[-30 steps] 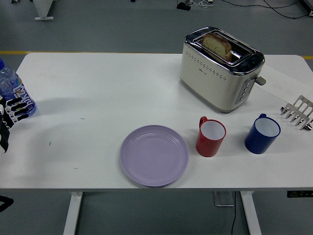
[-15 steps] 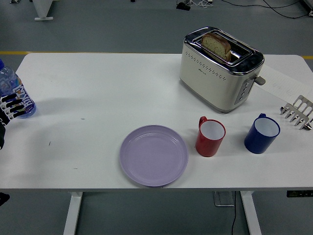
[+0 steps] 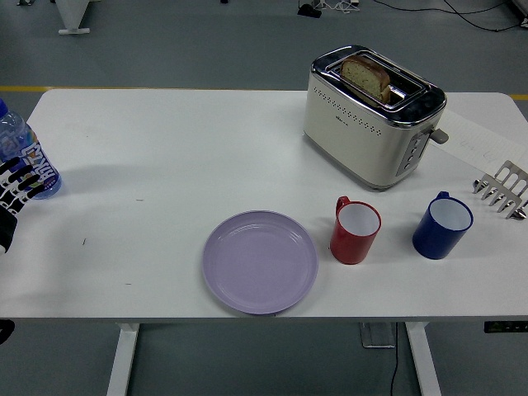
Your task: Push plate across desktop
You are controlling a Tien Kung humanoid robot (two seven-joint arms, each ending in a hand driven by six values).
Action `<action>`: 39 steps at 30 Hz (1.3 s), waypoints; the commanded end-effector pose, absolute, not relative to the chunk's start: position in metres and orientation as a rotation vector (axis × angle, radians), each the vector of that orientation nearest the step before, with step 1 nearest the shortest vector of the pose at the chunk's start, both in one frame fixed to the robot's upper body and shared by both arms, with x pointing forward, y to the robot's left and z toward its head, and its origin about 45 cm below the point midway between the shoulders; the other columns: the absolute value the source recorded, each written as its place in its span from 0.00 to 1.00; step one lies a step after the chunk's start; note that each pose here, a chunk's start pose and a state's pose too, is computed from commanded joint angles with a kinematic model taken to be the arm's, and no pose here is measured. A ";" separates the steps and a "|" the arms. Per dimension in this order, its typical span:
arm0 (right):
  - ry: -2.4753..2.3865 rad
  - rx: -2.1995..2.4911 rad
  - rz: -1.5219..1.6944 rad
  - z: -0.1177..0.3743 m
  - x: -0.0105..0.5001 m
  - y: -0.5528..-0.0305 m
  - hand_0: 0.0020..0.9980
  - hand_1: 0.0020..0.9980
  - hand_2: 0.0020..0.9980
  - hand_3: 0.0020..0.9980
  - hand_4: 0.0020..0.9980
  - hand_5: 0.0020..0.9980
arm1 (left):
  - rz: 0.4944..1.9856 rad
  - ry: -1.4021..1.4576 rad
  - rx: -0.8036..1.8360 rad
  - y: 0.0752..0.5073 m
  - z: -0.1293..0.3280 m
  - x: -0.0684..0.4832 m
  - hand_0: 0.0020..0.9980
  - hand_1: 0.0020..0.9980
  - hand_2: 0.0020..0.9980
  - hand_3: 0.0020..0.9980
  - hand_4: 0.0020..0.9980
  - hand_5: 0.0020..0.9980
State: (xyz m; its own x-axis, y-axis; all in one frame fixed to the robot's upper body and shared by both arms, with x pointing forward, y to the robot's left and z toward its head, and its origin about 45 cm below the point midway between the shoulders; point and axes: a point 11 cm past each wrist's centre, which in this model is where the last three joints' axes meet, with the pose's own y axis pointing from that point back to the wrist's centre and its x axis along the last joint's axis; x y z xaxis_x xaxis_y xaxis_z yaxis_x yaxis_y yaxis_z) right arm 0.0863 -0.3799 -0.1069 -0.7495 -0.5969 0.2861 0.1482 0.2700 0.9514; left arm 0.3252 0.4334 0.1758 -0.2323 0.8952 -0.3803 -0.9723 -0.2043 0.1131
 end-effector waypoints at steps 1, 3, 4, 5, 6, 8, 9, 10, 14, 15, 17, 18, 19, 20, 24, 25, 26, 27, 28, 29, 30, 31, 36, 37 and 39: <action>-1.921 0.404 -1.536 -0.107 0.086 -0.380 0.55 0.45 0.57 0.58 0.30 0.47 | 1.757 0.406 -0.280 0.432 0.175 0.325 0.58 0.64 0.63 0.66 0.52 1.00; -1.920 0.404 -1.536 -0.107 0.086 -0.380 0.55 0.45 0.57 0.58 0.30 0.47 | 1.734 0.435 -0.287 0.431 0.174 0.325 0.58 0.64 0.63 0.66 0.52 1.00; -1.920 0.403 -1.536 -0.107 0.086 -0.380 0.55 0.45 0.57 0.58 0.30 0.47 | 1.727 0.443 -0.285 0.430 0.173 0.325 0.58 0.64 0.63 0.66 0.52 1.00; -1.920 0.403 -1.537 -0.107 0.086 -0.380 0.55 0.45 0.57 0.58 0.30 0.47 | 1.721 0.448 -0.282 0.429 0.172 0.325 0.58 0.64 0.63 0.66 0.52 1.00; -1.919 0.404 -1.537 -0.107 0.086 -0.380 0.55 0.45 0.57 0.58 0.30 0.47 | 1.717 0.454 -0.279 0.429 0.171 0.325 0.58 0.64 0.63 0.66 0.52 1.00; -1.918 0.404 -1.538 -0.107 0.086 -0.380 0.55 0.45 0.57 0.58 0.30 0.47 | 1.713 0.459 -0.278 0.428 0.171 0.325 0.59 0.66 0.64 0.67 0.53 1.00; -1.918 0.405 -1.538 -0.107 0.087 -0.379 0.55 0.45 0.57 0.58 0.30 0.47 | 1.713 0.462 -0.277 0.428 0.170 0.325 0.59 0.66 0.64 0.67 0.53 1.00; -1.919 0.405 -1.539 -0.107 0.087 -0.379 0.55 0.45 0.57 0.58 0.30 0.47 | 1.713 0.464 -0.277 0.428 0.170 0.325 0.59 0.66 0.64 0.67 0.53 1.00; -1.919 0.407 -1.538 -0.107 0.088 -0.379 0.55 0.45 0.57 0.58 0.30 0.47 | 1.715 0.467 -0.276 0.429 0.170 0.325 0.59 0.67 0.64 0.68 0.53 1.00; -1.919 0.407 -1.538 -0.107 0.088 -0.379 0.55 0.45 0.57 0.58 0.30 0.47 | 1.716 0.468 -0.276 0.429 0.170 0.325 0.59 0.67 0.64 0.68 0.53 1.00; -1.919 0.407 -1.538 -0.107 0.088 -0.379 0.55 0.45 0.57 0.58 0.30 0.47 | 1.720 0.469 -0.277 0.430 0.169 0.325 0.59 0.67 0.64 0.68 0.53 1.00; -1.920 0.407 -1.538 -0.107 0.088 -0.379 0.55 0.45 0.57 0.58 0.30 0.47 | 1.720 0.469 -0.277 0.430 0.169 0.325 0.59 0.67 0.64 0.68 0.53 1.00; -1.919 0.408 -1.537 -0.107 0.088 -0.379 0.55 0.45 0.57 0.58 0.30 0.47 | 1.722 0.470 -0.277 0.430 0.169 0.325 0.60 0.67 0.65 0.68 0.53 1.00; -1.919 0.408 -1.536 -0.107 0.088 -0.380 0.55 0.45 0.57 0.58 0.30 0.47 | 1.724 0.472 -0.276 0.430 0.168 0.325 0.60 0.67 0.65 0.68 0.53 1.00; -1.919 0.407 -1.536 -0.107 0.088 -0.380 0.55 0.45 0.57 0.58 0.30 0.47 | 1.727 0.476 -0.274 0.430 0.167 0.324 0.60 0.67 0.65 0.68 0.53 1.00; -1.919 0.408 -1.535 -0.107 0.088 -0.380 0.55 0.45 0.57 0.58 0.30 0.47 | 1.728 0.477 -0.273 0.430 0.166 0.324 0.61 0.68 0.66 0.68 0.54 1.00; -1.919 0.408 -1.535 -0.107 0.088 -0.380 0.55 0.45 0.57 0.58 0.30 0.47 | 1.728 0.478 -0.273 0.430 0.166 0.324 0.61 0.68 0.66 0.68 0.54 1.00; -1.919 0.408 -1.536 -0.107 0.088 -0.380 0.55 0.45 0.57 0.58 0.30 0.47 | 1.727 0.478 -0.272 0.430 0.166 0.324 0.61 0.68 0.66 0.68 0.54 1.00; -1.919 0.408 -1.536 -0.107 0.088 -0.380 0.55 0.45 0.57 0.58 0.30 0.47 | 1.727 0.478 -0.271 0.430 0.166 0.324 0.61 0.68 0.66 0.68 0.54 1.00; -1.920 0.408 -1.536 -0.106 0.088 -0.380 0.55 0.45 0.57 0.58 0.30 0.47 | 1.727 0.478 -0.271 0.429 0.166 0.324 0.61 0.68 0.66 0.68 0.54 1.00; -1.921 0.409 -1.535 -0.106 0.089 -0.380 0.55 0.45 0.57 0.58 0.30 0.47 | 1.727 0.478 -0.272 0.429 0.166 0.324 0.61 0.68 0.66 0.68 0.54 1.00; -1.921 0.409 -1.534 -0.106 0.089 -0.380 0.55 0.45 0.57 0.58 0.30 0.47 | 1.728 0.479 -0.272 0.429 0.165 0.325 0.62 0.68 0.66 0.69 0.55 1.00; -1.921 0.407 -1.536 -0.106 0.088 -0.380 0.55 0.45 0.57 0.58 0.30 0.47 | 1.729 0.480 -0.269 0.429 0.165 0.324 0.62 0.68 0.66 0.69 0.55 1.00; -1.920 0.405 -1.537 -0.107 0.088 -0.380 0.55 0.45 0.57 0.58 0.30 0.47 | 1.730 0.481 -0.267 0.429 0.164 0.324 0.64 0.68 0.66 0.69 0.55 1.00; -1.919 0.403 -1.538 -0.107 0.087 -0.380 0.55 0.45 0.57 0.58 0.30 0.47 | 1.731 0.482 -0.265 0.430 0.163 0.324 0.64 0.68 0.66 0.69 0.55 1.00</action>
